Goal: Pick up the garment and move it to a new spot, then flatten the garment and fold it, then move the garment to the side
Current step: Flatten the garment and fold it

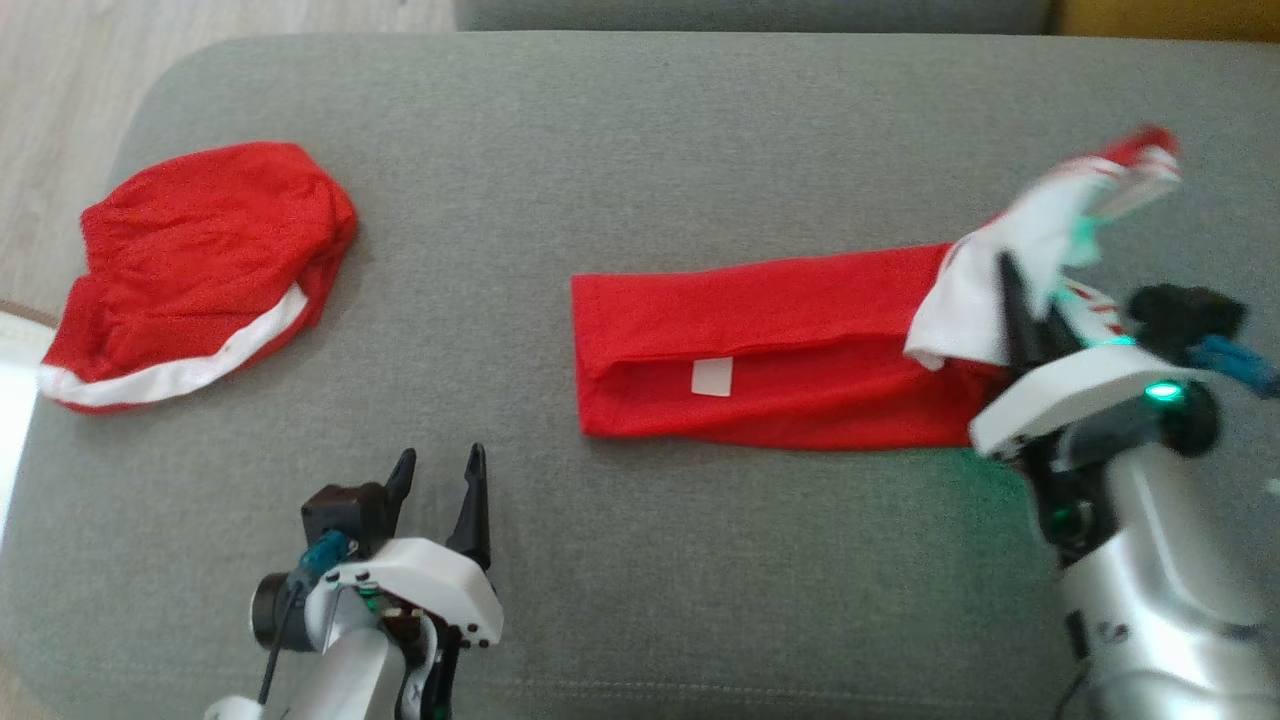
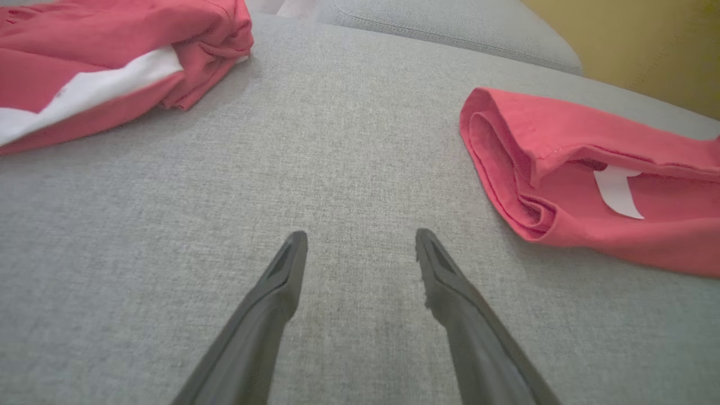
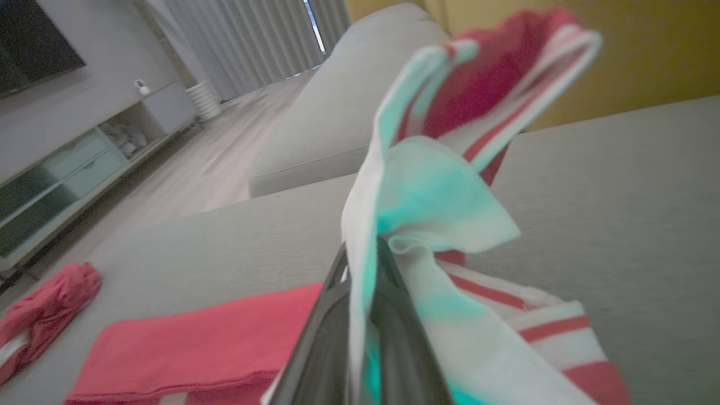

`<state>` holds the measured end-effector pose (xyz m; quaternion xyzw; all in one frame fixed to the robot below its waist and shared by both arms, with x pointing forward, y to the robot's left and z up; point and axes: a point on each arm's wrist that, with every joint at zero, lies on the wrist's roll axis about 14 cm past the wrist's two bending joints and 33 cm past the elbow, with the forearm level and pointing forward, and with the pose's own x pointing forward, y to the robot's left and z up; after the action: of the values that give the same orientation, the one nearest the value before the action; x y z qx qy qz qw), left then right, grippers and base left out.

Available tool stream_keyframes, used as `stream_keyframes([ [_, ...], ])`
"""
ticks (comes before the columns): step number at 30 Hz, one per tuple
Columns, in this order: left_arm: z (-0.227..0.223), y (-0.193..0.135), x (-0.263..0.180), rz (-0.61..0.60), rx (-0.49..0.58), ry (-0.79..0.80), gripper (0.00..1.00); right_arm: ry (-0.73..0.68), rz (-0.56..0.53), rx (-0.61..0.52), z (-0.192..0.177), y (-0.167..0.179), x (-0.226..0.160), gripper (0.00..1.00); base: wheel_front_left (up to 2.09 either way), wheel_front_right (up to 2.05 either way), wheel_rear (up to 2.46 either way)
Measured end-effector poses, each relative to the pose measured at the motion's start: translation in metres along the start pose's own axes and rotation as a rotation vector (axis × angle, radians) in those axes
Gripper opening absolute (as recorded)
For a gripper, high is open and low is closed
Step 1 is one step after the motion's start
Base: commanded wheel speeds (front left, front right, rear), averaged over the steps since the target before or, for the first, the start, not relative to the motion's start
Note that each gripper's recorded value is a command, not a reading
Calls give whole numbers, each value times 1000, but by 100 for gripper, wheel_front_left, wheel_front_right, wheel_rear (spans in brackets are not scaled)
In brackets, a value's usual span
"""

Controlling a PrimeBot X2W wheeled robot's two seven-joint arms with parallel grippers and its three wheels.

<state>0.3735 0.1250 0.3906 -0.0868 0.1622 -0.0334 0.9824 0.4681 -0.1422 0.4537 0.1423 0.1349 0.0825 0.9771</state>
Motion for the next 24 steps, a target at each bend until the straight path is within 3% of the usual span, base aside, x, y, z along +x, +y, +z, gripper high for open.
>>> stream_keyframes([
  [10,-1,17,-17,54,-24,-5,100,161,351,-20,-47,130,1,0,0,0,0],
  [16,-4,28,-27,99,-41,-3,100,262,435,-53,-80,160,0,0,0,0,0],
  [17,-4,29,-29,103,-44,-2,100,274,444,-56,-85,163,-1,6,0,0,0],
  [18,-4,31,-30,110,-47,-2,100,273,456,-42,-86,168,-1,48,0,0,0],
  [19,-4,33,-31,119,-47,-3,100,267,470,-24,-86,173,-1,100,0,0,0],
  [24,-2,32,-31,122,-50,-10,100,135,499,21,-56,187,7,100,0,0,0],
])
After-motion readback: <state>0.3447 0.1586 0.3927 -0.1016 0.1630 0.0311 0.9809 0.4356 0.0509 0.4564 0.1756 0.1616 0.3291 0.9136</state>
